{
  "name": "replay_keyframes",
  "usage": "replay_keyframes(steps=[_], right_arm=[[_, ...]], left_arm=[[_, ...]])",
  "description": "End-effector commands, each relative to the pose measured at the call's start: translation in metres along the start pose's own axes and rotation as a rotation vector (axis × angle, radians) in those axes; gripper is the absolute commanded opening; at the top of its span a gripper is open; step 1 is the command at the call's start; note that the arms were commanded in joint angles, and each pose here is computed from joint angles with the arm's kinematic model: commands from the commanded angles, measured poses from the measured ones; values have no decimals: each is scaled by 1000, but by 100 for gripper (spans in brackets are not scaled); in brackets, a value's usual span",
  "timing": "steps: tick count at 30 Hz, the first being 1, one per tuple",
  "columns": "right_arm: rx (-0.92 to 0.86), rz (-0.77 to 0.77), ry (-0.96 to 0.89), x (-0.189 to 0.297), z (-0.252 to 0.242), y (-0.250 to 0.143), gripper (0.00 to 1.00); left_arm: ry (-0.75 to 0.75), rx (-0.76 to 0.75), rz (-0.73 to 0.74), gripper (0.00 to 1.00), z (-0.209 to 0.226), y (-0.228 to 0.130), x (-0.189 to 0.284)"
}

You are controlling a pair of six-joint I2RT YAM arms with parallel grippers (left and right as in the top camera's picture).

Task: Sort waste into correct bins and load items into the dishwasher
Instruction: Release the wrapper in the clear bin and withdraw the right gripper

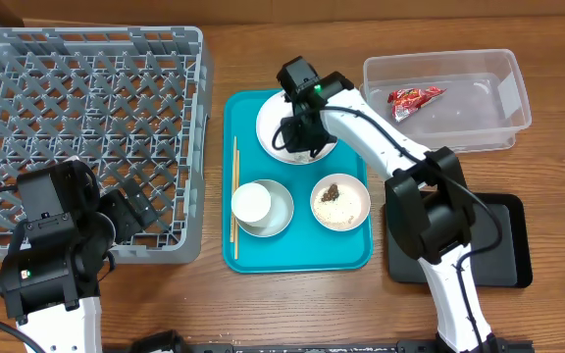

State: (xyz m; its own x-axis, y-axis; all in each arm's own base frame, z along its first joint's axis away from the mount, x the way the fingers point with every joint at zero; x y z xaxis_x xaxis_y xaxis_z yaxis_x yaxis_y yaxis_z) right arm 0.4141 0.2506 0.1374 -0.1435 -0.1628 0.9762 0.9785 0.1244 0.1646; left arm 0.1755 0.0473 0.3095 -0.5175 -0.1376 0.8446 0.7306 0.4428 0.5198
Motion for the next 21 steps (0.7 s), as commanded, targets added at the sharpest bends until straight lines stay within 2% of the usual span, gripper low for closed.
replay_keyframes(steps=[1, 5, 8, 15, 16, 18, 21], right_arm=[[-41, -172, 29, 68, -9, 30, 4], [-132, -325, 58, 140, -36, 46, 4], [-219, -389, 50, 170, -73, 51, 4], [-413, -251, -45, 143, -155, 45, 4], [-429, -232, -53, 137, -163, 42, 7], [-456, -197, -58, 130, -175, 38, 19], [-483, -197, -67, 137, -187, 35, 57]], left_arm=[[8, 12, -21, 100, 1, 4, 4], [8, 12, -21, 100, 1, 4, 4], [9, 12, -21, 100, 1, 4, 4], [8, 12, -22, 100, 1, 4, 4], [8, 12, -22, 100, 1, 4, 4], [8, 12, -22, 100, 1, 4, 4], [8, 13, -21, 100, 1, 4, 4]])
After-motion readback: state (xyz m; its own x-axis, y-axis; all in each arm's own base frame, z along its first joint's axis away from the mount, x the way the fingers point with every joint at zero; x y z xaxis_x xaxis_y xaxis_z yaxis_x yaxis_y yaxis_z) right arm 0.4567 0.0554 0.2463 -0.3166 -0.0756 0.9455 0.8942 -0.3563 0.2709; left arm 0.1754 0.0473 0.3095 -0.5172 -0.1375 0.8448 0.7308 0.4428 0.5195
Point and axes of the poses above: each gripper's point midway between its finger pads, its own x axis back along the fingers, its own z axis along the line the jaws close on, y = z × x, the point moved 10 cm from there along x, back along the fingers, and after that the axes turned 4 degrees about -x, right-handed, at the moved point
